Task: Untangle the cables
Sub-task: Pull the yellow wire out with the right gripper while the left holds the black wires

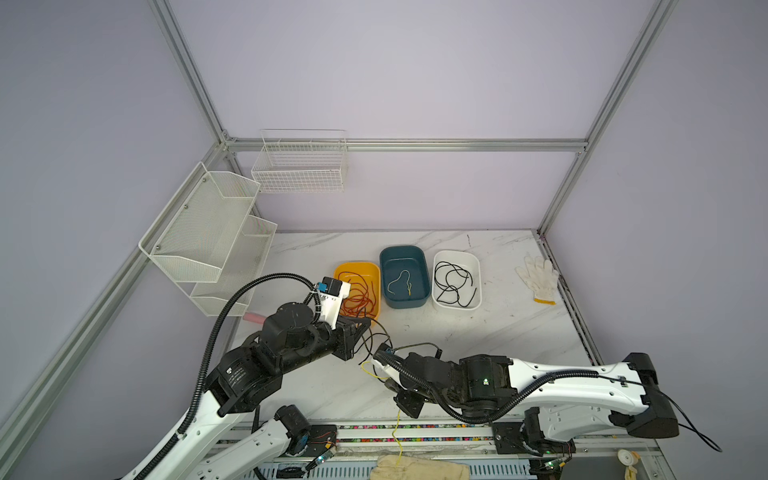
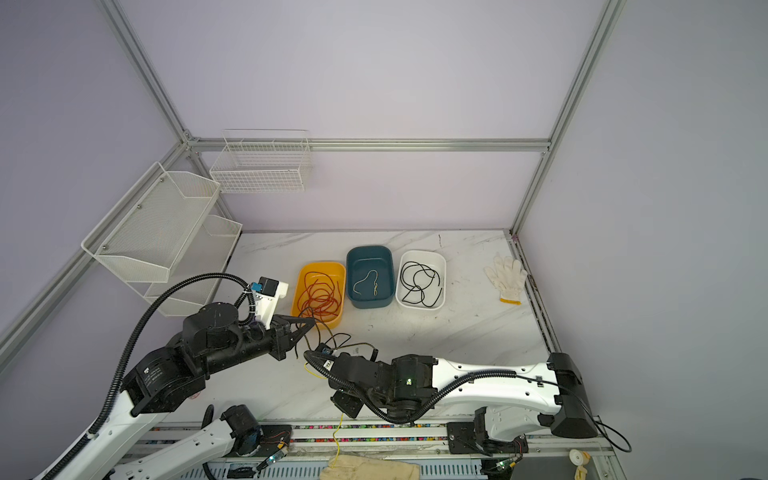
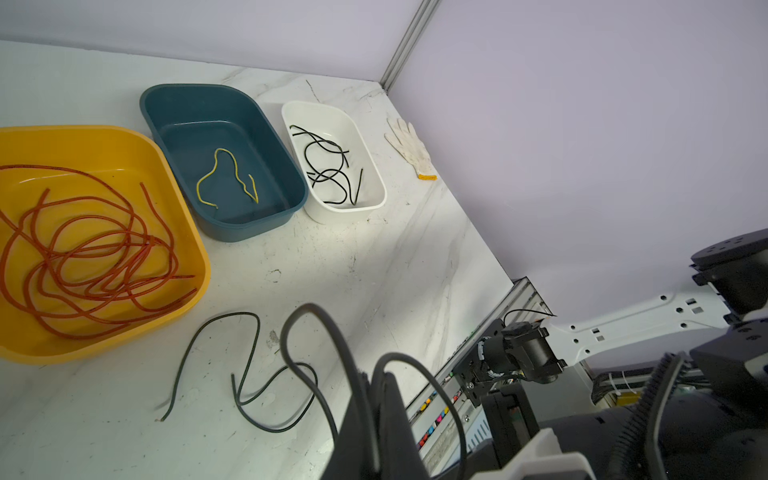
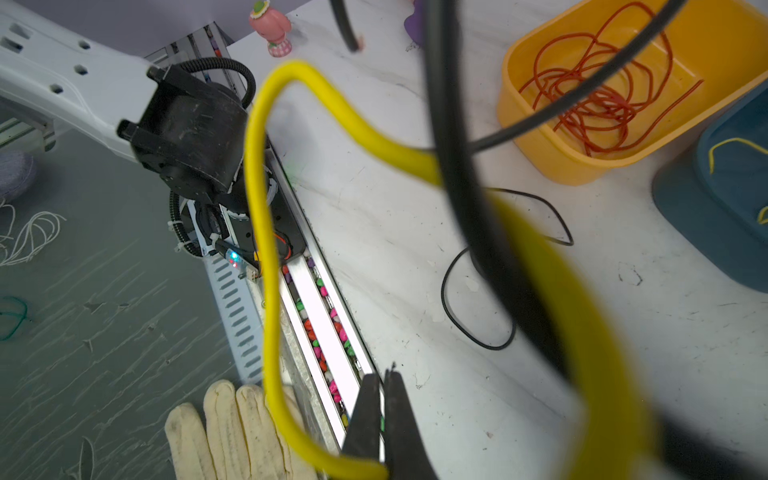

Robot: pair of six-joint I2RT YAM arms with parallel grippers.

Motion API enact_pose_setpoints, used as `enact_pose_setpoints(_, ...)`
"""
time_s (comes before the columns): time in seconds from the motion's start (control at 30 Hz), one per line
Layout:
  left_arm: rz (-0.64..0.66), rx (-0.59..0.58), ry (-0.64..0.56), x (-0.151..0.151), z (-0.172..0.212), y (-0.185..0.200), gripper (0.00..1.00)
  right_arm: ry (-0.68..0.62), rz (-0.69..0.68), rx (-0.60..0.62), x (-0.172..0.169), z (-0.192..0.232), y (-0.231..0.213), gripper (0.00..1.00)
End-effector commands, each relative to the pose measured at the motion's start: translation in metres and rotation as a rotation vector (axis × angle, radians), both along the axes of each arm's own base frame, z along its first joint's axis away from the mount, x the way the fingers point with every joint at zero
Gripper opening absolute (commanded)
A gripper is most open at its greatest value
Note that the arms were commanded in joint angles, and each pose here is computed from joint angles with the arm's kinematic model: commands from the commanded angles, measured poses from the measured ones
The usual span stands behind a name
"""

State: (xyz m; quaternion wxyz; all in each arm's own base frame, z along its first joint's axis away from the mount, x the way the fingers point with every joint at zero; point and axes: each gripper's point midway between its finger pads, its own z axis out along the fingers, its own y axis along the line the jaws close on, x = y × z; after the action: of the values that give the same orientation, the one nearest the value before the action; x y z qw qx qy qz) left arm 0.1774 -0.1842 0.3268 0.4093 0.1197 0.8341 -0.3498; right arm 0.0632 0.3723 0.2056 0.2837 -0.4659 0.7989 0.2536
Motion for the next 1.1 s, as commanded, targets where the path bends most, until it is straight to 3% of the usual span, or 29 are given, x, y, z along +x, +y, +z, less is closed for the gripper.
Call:
enact_pose_setpoints(0.0, 0.085, -0.114, -0.143, 0.011, 0.066, 0.011, 0.00, 0.083, 0.083, 0.047, -0.021, -0.003, 0.003, 0.00)
enact_pose_setpoints(0.3, -0.070, -0.275, -0.062, 0.015, 0.076, -0.038, 0.00, 0.118, 0.270, 0.089, -0.040, -0.004, 0.020, 0.00)
enact_pose_setpoints(0.4, -0.100, -0.305, -0.047, 0.012, 0.078, -0.044, 0.00, 0.167, 0.274, 0.149, -0.026, 0.003, 0.015, 0.00)
enact_pose_setpoints(0.53, -0.062, -0.299, -0.048, 0.015, 0.075, -0.038, 0.00, 0.206, 0.277, 0.256, -0.018, 0.026, 0.008, 0.00)
enact_pose_setpoints(0.77, 0.016, -0.350, -0.035, 0.037, 0.079, -0.032, 0.00, 0.288, 0.309, 0.217, -0.030, 0.001, 0.013, 0.00)
enact_pose_setpoints(1.07, 0.005, -0.503, -0.020, 0.071, 0.104, -0.043, 0.00, 0.334, 0.364, 0.280, -0.044, -0.002, 0.026, 0.00)
